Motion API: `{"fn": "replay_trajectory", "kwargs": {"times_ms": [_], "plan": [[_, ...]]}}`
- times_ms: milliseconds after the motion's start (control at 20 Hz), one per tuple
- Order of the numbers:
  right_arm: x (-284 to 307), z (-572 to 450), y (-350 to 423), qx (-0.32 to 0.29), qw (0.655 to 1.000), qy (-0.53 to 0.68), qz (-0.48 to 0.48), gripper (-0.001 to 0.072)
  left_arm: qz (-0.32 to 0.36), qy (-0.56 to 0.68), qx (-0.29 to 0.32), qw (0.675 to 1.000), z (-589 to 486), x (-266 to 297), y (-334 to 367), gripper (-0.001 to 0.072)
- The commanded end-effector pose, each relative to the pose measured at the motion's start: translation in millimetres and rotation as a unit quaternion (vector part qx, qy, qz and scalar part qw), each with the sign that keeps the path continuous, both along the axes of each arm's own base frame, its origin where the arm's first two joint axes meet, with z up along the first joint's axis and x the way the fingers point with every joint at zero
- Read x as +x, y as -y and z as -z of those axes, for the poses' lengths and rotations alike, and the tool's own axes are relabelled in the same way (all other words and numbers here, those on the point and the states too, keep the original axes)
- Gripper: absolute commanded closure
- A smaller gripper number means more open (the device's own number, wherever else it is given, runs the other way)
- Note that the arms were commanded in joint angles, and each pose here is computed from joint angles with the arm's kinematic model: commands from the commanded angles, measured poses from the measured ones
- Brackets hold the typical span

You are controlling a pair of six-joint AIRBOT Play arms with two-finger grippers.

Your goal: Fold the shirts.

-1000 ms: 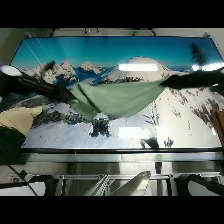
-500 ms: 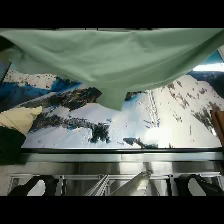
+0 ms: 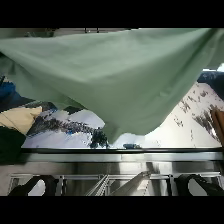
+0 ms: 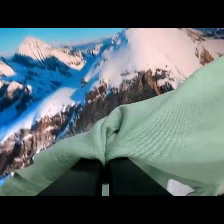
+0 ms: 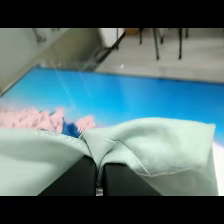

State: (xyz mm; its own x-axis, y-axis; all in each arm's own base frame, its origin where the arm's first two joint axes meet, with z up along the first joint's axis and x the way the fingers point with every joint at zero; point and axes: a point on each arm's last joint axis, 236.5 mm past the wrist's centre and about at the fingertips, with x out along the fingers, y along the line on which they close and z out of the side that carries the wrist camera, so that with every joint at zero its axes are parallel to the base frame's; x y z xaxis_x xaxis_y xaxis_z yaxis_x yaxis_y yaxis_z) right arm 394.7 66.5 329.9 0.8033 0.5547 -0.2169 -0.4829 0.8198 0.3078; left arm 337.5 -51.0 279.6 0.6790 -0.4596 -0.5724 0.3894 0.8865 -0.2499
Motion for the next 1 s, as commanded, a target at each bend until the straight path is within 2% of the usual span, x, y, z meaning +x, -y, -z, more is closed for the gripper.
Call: {"fn": "replay_trajectory", "kwargs": {"times_ms": [0, 50, 100, 150, 200, 250, 300, 350, 500, 600, 650, 700, 850, 950], "plan": [[63.1, 99.3, -12.2, 0.029, 0.992, -0.12, -0.036, 0.069, 0.011, -0.127, -0.027, 0.991, 98.2, 25.2, -10.5, 0.0657], [79.7, 136.9, -15.0, 0.041, 0.985, -0.163, -0.042, 0.0668, 0.011, -0.16, -0.037, 0.986, 125.1, 30.6, -12.9, 0.0441], [92.9, 173.3, -16.2, 0.052, 0.977, -0.202, -0.046, 0.0517, 0.01, -0.195, -0.049, 0.98, 151.3, 35.8, -15.7, 0.0238], [101.7, 202.8, -14.4, 0.063, 0.969, -0.235, -0.044, 0.0477, 0.004, -0.221, -0.059, 0.973, 171.2, 40.2, -21.4, 0.0026], [107.5, 225.8, -11.1, 0.071, 0.962, -0.259, -0.04, 0.0477, -0.002, -0.244, -0.069, 0.967, 187.9, 45.9, -29.2, -0.0008], [110.9, 242.0, -5.1, 0.076, 0.958, -0.275, -0.036, 0.0406, -0.009, -0.259, -0.077, 0.963, 198.5, 51.2, -39.0, -0.0008], [111.3, 248.3, 2.0, 0.08, 0.955, -0.283, -0.032, 0.0186, -0.013, -0.273, -0.084, 0.958, 206.0, 54.8, -49.2, -0.0008], [107.9, 247.4, 8.9, 0.082, 0.954, -0.286, -0.032, 0.0131, -0.012, -0.29, -0.091, 0.953, 209.8, 54.4, -58.6, -0.0008], [69.4, 243.8, 28.0, 0.065, 0.94, -0.329, -0.056, 0.0139, -0.012, -0.349, -0.12, 0.929, 218.5, 38.6, -73.7, -0.0008], [22.9, 259.5, 27.8, 0.044, 0.911, -0.4, -0.088, 0.0144, -0.024, -0.381, -0.122, 0.916, 233.3, 23.4, -81.3, -0.0007], [-2.2, 268.7, 21.4, 0.047, 0.895, -0.43, -0.104, 0.0248, -0.033, -0.4, -0.115, 0.909, 246.8, 12.9, -84.6, -0.0007], [-25.1, 279.3, 13.9, 0.058, 0.882, -0.454, -0.11, 0.0276, -0.036, -0.423, -0.105, 0.9, 260.8, 0.4, -86.4, -0.0006], [-82.0, 320.8, 0.3, 0.088, 0.847, -0.521, -0.06, 0.0276, -0.045, -0.494, -0.079, 0.865, 304.9, -39.5, -86.2, 0.0011], [-121.8, 353.2, -1.1, 0.096, 0.819, -0.566, 0.001, 0.0277, -0.053, -0.504, -0.08, 0.858, 322.4, -48.1, -83.6, 0.0011]]}}
